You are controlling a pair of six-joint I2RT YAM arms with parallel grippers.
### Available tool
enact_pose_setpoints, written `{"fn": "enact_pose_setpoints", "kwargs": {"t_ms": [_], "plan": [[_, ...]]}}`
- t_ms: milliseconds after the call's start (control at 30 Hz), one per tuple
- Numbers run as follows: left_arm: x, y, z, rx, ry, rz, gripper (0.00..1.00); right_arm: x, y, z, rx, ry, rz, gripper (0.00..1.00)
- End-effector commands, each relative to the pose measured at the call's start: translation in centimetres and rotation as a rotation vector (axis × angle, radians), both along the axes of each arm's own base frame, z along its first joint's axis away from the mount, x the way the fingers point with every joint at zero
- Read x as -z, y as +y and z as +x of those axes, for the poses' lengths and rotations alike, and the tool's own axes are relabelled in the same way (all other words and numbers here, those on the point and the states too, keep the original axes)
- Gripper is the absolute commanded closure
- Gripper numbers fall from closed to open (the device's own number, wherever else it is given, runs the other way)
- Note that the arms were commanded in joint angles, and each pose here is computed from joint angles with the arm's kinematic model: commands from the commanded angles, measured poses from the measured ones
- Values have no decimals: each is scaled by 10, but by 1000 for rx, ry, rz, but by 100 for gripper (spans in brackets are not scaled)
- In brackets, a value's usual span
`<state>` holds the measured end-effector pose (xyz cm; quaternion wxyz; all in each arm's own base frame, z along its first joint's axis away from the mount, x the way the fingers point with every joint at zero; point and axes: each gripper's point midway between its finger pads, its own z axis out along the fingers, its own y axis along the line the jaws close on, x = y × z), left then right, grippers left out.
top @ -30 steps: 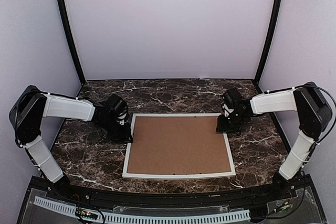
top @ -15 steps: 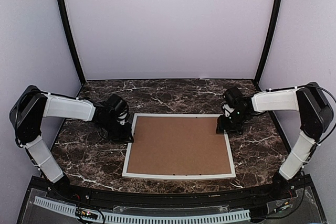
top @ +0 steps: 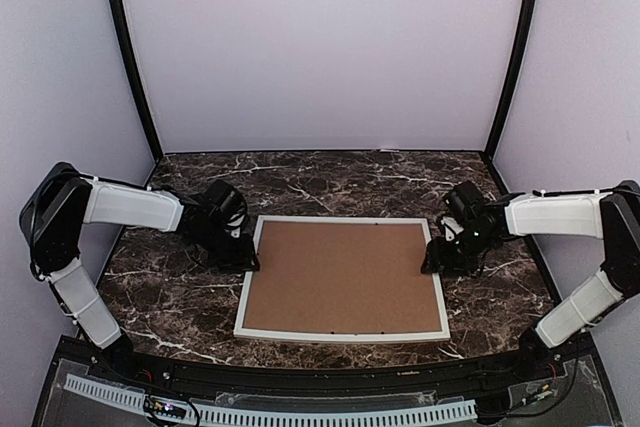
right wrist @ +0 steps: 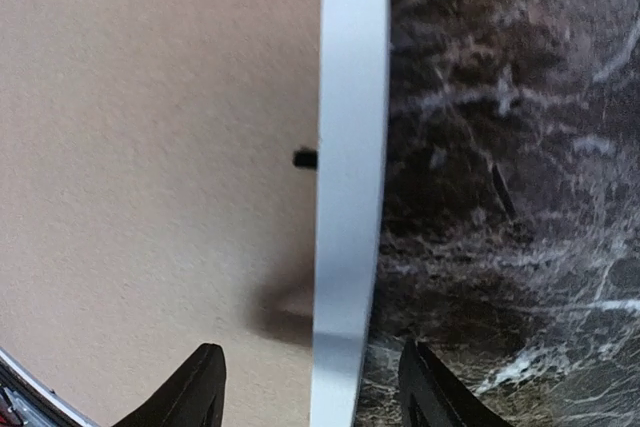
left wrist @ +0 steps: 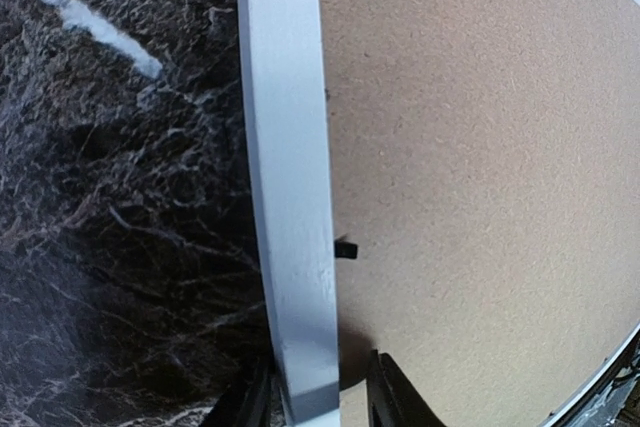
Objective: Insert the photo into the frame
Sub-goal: Press the fastener, then position the photo frame at the center of the board.
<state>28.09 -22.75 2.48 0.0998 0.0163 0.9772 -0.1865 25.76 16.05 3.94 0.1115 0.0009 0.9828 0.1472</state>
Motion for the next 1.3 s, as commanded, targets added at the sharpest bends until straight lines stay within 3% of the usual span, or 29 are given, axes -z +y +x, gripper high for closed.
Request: {"fn": "enact_pose_setpoints", "kwargs": {"t_ms": [0,300,467,667,900,1267], "plan": [[-8,-7,1,12,-19,-23,63,7,1,-12,31,12,36,41],[-34,8,11,2,-125,40,34,26,-4,-20,37,36,9,47],[-54,15,16,-6,-197,52,25,31,-5,-14,33,37,-18,55],[-72,5,15,43,-259,-27,24,33,0,1,5,32,-38,68],[-66,10,12,45,-256,-6,24,39,6,14,-31,33,-58,82],[-61,22,9,38,-259,54,23,38,10,35,-44,11,-78,91]]}}
